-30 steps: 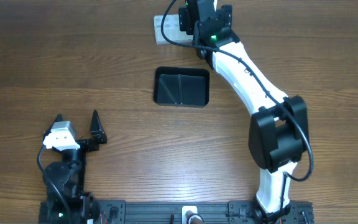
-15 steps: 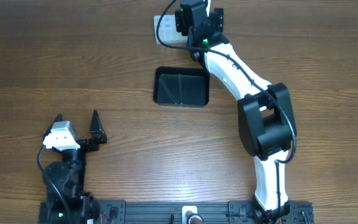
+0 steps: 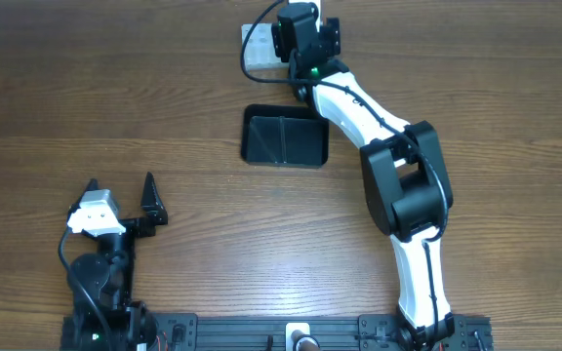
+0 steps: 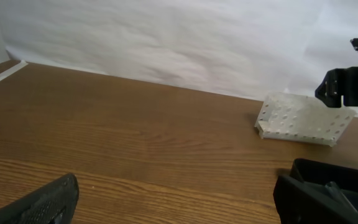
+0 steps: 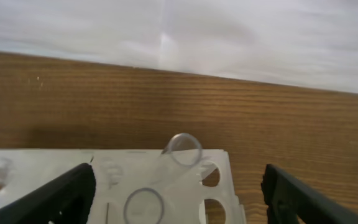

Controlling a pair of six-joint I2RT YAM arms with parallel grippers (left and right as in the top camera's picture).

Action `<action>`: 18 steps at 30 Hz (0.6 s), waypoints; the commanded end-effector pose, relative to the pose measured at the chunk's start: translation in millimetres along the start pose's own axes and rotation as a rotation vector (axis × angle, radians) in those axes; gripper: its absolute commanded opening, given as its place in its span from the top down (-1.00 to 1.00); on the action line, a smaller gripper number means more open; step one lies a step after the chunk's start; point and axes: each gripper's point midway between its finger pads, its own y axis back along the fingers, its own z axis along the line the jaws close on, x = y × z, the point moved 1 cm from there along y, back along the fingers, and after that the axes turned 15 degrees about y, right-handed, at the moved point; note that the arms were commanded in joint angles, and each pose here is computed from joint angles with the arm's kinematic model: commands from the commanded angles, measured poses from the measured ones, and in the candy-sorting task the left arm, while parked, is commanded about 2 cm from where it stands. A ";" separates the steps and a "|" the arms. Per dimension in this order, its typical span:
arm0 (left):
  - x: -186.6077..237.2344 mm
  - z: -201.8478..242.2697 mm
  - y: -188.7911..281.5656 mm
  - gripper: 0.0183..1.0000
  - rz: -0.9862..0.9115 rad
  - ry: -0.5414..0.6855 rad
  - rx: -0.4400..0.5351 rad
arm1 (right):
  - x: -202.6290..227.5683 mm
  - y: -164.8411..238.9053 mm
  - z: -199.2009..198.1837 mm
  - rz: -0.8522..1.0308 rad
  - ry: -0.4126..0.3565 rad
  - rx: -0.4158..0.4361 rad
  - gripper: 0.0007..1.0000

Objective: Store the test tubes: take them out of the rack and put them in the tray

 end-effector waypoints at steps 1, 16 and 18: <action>2.0 -2.4 0.2 -0.99 0.006 -0.019 0.016 | -8.5 -0.3 3.5 -0.021 0.015 0.011 -0.49; 2.0 -2.4 0.2 -1.00 0.006 -0.019 0.016 | -8.1 0.5 6.3 -0.019 0.018 0.007 0.49; 2.0 -2.4 0.2 -1.00 0.006 -0.019 0.016 | -7.7 0.5 6.4 -0.017 0.019 0.006 0.53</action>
